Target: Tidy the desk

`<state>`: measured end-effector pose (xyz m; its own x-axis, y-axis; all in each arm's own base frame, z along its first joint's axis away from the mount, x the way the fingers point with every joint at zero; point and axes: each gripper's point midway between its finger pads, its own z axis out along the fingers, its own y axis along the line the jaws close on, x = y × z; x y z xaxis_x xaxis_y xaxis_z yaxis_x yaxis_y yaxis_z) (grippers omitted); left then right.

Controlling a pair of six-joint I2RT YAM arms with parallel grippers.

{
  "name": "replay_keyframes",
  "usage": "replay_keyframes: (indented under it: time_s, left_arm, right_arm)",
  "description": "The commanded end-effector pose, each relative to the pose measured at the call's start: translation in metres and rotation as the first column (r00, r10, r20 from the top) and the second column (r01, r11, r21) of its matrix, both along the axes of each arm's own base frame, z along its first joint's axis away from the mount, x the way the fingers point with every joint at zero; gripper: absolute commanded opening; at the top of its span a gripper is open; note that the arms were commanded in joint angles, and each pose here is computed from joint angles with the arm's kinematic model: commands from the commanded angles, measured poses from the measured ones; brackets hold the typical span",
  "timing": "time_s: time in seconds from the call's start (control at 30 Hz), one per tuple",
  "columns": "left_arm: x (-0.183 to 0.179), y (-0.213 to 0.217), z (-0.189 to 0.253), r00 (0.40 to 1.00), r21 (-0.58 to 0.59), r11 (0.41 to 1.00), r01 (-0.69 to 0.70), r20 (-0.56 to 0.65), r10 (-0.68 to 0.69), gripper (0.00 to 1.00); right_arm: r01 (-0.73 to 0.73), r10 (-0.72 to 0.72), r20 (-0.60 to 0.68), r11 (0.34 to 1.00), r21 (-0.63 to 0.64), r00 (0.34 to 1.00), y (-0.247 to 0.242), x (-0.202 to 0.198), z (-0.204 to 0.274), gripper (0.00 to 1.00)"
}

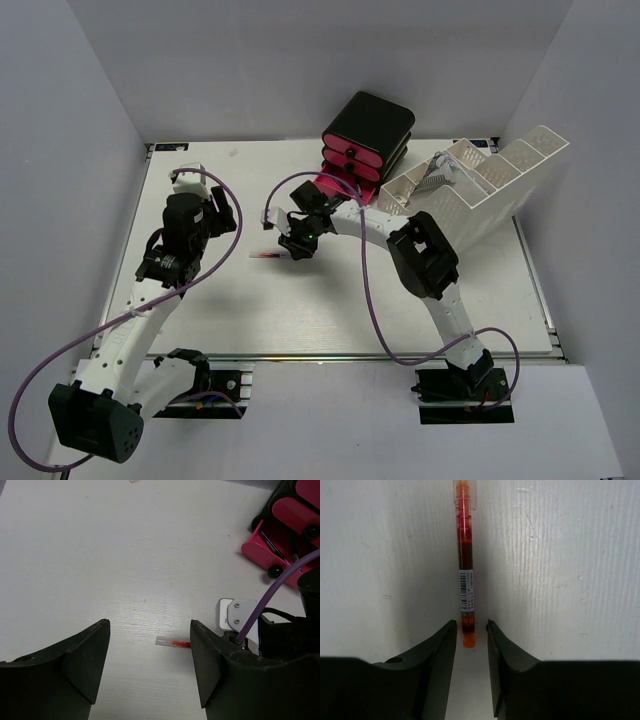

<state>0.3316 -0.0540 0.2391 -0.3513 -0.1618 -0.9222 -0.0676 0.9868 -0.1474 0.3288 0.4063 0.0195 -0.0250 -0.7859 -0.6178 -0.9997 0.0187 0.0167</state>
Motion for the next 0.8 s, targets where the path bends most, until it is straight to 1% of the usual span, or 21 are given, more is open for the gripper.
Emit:
replay_keyframes:
  time_s: [0.0,0.07,0.13,0.2,0.23,0.3,0.33,0.37,0.4,0.43,0.47,0.5,0.53,0.57,0.6,0.63,0.73,0.77]
  left_arm:
    - [-0.001,0.004,0.009,0.999,0.006,1.000,-0.014,0.036,0.013,0.75]
    - [-0.001,0.004,0.009,0.999,0.004,1.000,-0.011,0.037,0.011,0.74]
    - [-0.002,0.004,0.010,0.999,0.004,1.000,-0.012,0.038,0.012,0.74]
    - [-0.002,0.004,0.010,0.999,0.002,1.000,-0.011,0.040,0.011,0.75]
    - [-0.002,0.004,0.010,0.999,0.003,1.000,-0.011,0.040,0.011,0.75]
    - [-0.002,0.004,0.011,0.999,0.001,1.000,-0.011,0.043,0.011,0.75]
    - [-0.002,0.004,0.011,0.999,0.003,1.000,-0.012,0.043,0.012,0.75]
    - [-0.002,0.005,0.011,0.999,0.004,1.000,-0.014,0.043,0.013,0.75]
    - [-0.002,0.005,0.011,0.999,0.004,1.000,-0.014,0.043,0.013,0.75]
    - [-0.002,0.005,0.013,0.999,0.001,1.000,-0.017,0.049,0.017,0.75]
    - [-0.003,0.005,0.013,0.999,0.001,1.000,-0.018,0.051,0.018,0.74]
    - [-0.003,0.006,0.013,0.998,0.001,1.000,-0.020,0.052,0.020,0.75]
    - [-0.004,0.007,0.013,0.998,0.003,1.000,-0.026,0.054,0.025,0.74]
    - [-0.004,0.008,0.015,0.998,0.001,1.000,-0.029,0.061,0.029,0.75]
    - [-0.004,0.008,0.015,0.998,0.002,1.000,-0.030,0.062,0.030,0.75]
    - [-0.004,0.008,0.015,0.998,0.003,0.999,-0.032,0.062,0.031,0.75]
    - [-0.005,0.009,0.014,0.997,0.003,0.999,-0.038,0.063,0.038,0.75]
    - [-0.005,0.010,0.016,0.997,0.003,0.999,-0.042,0.069,0.042,0.75]
  right_arm:
    - [0.059,-0.078,-0.065,0.968,-0.244,0.995,-0.052,-0.018,-0.061,0.38]
    - [0.063,-0.081,-0.059,0.964,-0.259,0.995,-0.054,-0.017,-0.065,0.40]
    - [0.062,-0.081,-0.057,0.960,-0.275,0.995,-0.055,-0.018,-0.070,0.38]
    - [0.060,-0.081,-0.062,0.956,-0.286,0.995,-0.056,-0.020,-0.074,0.30]
    - [0.057,-0.079,-0.063,0.955,-0.290,0.995,-0.056,-0.022,-0.074,0.22]
    - [0.053,-0.078,-0.070,0.954,-0.296,0.995,-0.057,-0.026,-0.075,0.16]
    - [0.046,-0.071,-0.077,0.954,-0.296,0.994,-0.057,-0.030,-0.073,0.09]
    - [0.042,-0.069,-0.084,0.955,-0.292,0.994,-0.056,-0.032,-0.072,0.06]
    - [0.024,-0.055,-0.111,0.964,-0.265,0.992,-0.052,-0.039,-0.065,0.05]
    - [0.021,-0.057,-0.138,0.969,-0.247,0.989,-0.051,-0.041,-0.059,0.01]
    - [0.025,-0.062,-0.158,0.973,-0.227,0.985,-0.051,-0.041,-0.051,0.00]
    - [0.032,-0.066,-0.180,0.982,-0.185,0.981,-0.044,-0.043,-0.033,0.00]
    - [0.044,-0.075,-0.186,0.985,-0.165,0.980,-0.042,-0.040,-0.017,0.00]
    - [0.078,-0.099,-0.184,0.990,-0.117,0.978,-0.041,-0.030,0.007,0.00]
    - [0.083,-0.101,-0.191,0.992,-0.100,0.976,-0.040,-0.033,0.018,0.00]
    - [0.103,-0.114,-0.186,0.992,-0.069,0.976,-0.041,-0.025,0.032,0.00]
    - [0.175,-0.174,-0.183,0.985,-0.012,0.968,-0.053,-0.008,0.075,0.00]
    - [0.207,-0.205,-0.192,0.978,-0.011,0.960,-0.065,-0.003,0.086,0.00]
